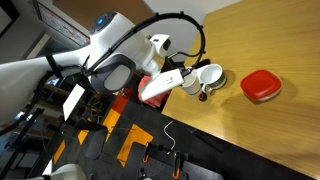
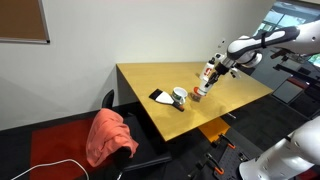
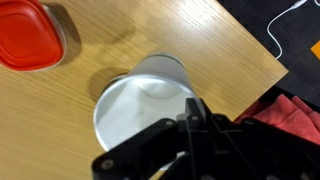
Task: Move the white cup to the left corner of the table
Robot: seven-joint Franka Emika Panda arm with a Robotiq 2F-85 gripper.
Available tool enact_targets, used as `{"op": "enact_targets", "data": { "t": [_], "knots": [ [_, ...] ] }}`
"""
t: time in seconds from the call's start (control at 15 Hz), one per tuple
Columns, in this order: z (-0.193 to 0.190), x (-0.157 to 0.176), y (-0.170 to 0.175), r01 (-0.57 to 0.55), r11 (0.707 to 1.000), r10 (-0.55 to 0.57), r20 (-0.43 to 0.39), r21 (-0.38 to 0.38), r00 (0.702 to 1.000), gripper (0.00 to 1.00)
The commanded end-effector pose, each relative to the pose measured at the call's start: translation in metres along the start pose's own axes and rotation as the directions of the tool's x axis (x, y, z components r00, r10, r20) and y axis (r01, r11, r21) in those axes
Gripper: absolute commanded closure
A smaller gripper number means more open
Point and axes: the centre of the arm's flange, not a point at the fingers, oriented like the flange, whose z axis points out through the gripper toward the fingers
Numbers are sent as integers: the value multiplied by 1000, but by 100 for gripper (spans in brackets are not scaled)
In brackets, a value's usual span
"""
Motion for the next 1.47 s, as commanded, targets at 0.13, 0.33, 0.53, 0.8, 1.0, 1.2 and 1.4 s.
{"op": "enact_targets", "data": {
  "t": [0.13,0.33,0.53,0.8,1.0,1.2,1.4],
  "knots": [
    [6,41,-33,114,993,-115,-34,-31,993,99],
    [20,77,-62,199,978,-202,-44,-59,978,99],
    [41,103,-88,277,958,-281,-51,-71,958,99],
    [79,114,-113,361,931,-364,-61,-46,930,99],
    [109,116,-128,430,903,-430,-83,-8,899,99],
    [137,117,-141,498,866,-494,-83,35,865,99],
    [160,117,-150,541,839,-538,-60,58,841,99]
  ]
}}
